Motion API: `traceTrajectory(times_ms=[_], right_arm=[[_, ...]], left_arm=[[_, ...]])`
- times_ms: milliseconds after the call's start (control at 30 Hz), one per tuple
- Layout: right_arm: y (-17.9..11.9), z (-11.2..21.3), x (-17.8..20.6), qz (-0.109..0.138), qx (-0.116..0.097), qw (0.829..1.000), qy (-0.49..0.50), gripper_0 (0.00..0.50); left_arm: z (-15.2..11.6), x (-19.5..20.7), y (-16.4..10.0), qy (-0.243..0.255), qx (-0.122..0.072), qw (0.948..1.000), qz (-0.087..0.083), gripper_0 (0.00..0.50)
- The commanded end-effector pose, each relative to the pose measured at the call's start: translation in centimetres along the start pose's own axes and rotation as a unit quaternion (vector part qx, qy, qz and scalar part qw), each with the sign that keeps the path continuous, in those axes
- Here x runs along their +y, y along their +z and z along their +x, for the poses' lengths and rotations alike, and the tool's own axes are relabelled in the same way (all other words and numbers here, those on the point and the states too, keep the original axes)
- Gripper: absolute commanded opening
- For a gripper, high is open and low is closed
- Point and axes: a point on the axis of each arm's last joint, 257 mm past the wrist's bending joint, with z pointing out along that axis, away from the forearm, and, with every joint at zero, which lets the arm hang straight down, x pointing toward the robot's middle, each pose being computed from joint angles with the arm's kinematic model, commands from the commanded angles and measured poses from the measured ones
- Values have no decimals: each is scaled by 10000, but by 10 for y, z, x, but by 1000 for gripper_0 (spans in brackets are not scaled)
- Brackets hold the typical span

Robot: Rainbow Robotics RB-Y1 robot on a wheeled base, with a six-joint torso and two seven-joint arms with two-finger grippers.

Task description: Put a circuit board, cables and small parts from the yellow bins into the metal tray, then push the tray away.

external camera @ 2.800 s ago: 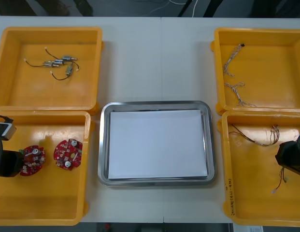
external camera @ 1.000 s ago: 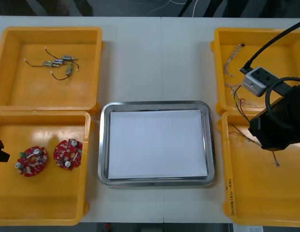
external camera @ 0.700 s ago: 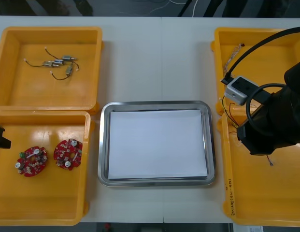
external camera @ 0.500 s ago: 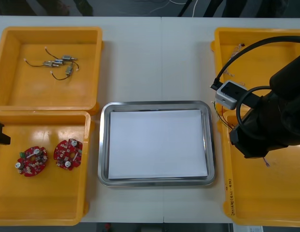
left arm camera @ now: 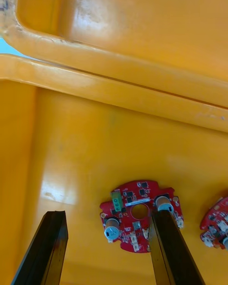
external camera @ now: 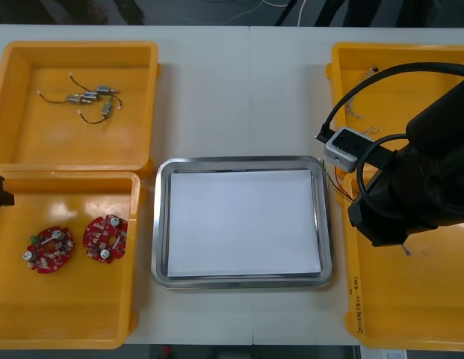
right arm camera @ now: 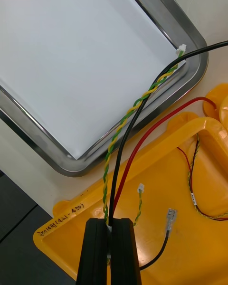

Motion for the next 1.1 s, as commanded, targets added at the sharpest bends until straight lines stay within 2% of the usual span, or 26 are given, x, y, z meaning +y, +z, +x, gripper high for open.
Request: traceTrajectory(times_ms=[33, 133, 333, 500, 867, 1100], right_arm=[[-9, -4, -10, 236, -79, 9991, -349, 0], [-8, -3, -9, 209, -56, 9991, -362, 0], [-8, -2, -10, 226, -39, 9991, -349, 0], [-8, 2, -12, 257, 36, 9991, -349, 0], [-8, 1, -10, 253, 44, 9991, -351, 0], [-8, 1, -10, 253, 44, 9991, -351, 0]], left_arm=[[-2, -4, 10, -71, -183, 9998, 17, 500], [3, -5, 19, -59, -225, 9997, 73, 500], [20, -4, 32, -45, -144, 9999, 85, 500], [31, -5, 43, -43, -167, 9997, 147, 500], [51, -5, 63, -12, -84, 9999, 147, 500], [58, -5, 80, 26, -100, 9998, 179, 500]])
